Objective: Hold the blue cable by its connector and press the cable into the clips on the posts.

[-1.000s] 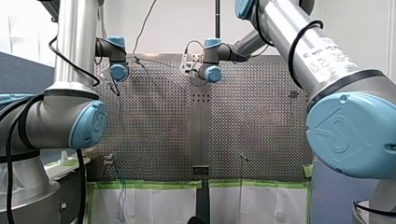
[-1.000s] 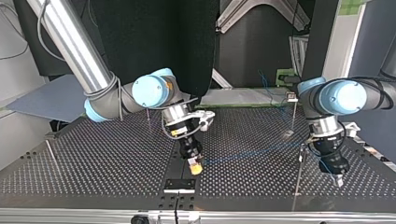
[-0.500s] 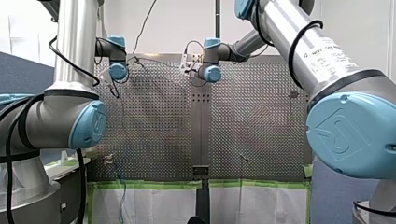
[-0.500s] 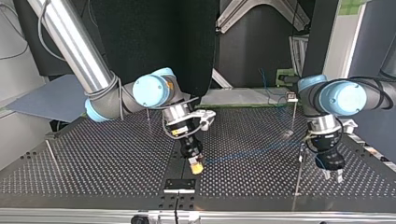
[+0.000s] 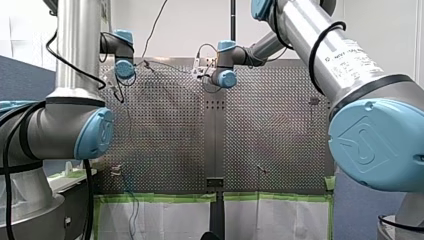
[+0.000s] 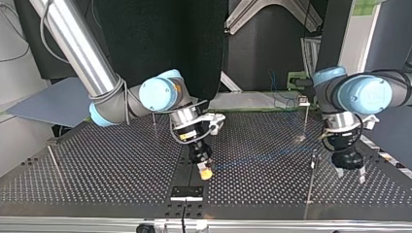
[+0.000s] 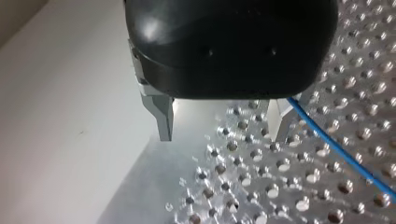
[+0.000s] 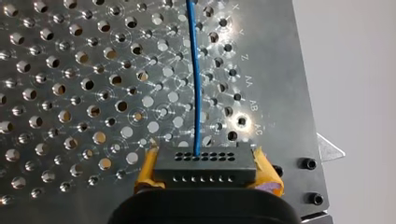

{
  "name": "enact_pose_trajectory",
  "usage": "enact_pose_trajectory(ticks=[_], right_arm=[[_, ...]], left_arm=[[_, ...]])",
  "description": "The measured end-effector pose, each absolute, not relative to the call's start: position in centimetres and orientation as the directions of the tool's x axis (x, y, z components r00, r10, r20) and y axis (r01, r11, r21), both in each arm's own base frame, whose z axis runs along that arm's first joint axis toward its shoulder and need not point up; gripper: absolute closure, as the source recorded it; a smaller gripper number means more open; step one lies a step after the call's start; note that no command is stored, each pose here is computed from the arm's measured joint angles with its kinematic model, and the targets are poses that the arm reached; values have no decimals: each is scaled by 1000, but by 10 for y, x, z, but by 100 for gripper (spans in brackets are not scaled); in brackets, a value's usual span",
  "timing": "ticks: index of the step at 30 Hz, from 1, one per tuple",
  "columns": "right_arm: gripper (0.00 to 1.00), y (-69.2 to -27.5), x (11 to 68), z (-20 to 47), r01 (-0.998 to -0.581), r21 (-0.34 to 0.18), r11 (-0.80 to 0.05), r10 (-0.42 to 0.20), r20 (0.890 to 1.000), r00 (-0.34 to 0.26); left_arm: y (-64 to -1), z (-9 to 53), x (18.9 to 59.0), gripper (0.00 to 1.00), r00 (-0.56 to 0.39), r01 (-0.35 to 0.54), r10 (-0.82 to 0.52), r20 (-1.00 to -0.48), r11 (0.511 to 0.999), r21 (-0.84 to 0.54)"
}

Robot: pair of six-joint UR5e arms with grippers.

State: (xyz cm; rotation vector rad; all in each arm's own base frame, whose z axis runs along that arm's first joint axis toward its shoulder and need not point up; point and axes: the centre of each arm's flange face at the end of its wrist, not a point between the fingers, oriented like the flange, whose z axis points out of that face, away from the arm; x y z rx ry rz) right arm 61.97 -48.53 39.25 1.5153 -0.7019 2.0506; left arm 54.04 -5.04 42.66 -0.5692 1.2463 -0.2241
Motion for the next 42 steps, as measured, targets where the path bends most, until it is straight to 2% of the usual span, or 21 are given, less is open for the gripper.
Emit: enact_pose_trajectory(ticks=[9, 15, 32, 42], right_arm=[[100, -482, 622, 391, -653, -113, -749, 79, 963, -256], [100, -480, 623, 391, -651, -112, -751, 77, 964, -254], [100, -477, 624, 389, -652, -111, -750, 69, 967, -244], [100, -473, 625, 387, -653, -107, -749, 58, 972, -226]], left_arm=[[-62, 403, 514, 1, 179, -149, -430, -885, 877, -457], [-68, 398, 492, 1, 123, -138, -446, -887, 877, -460], [-84, 440, 440, 1, 95, -115, -441, -893, 886, -449], [-109, 463, 405, 1, 44, -50, -421, -906, 905, -423]])
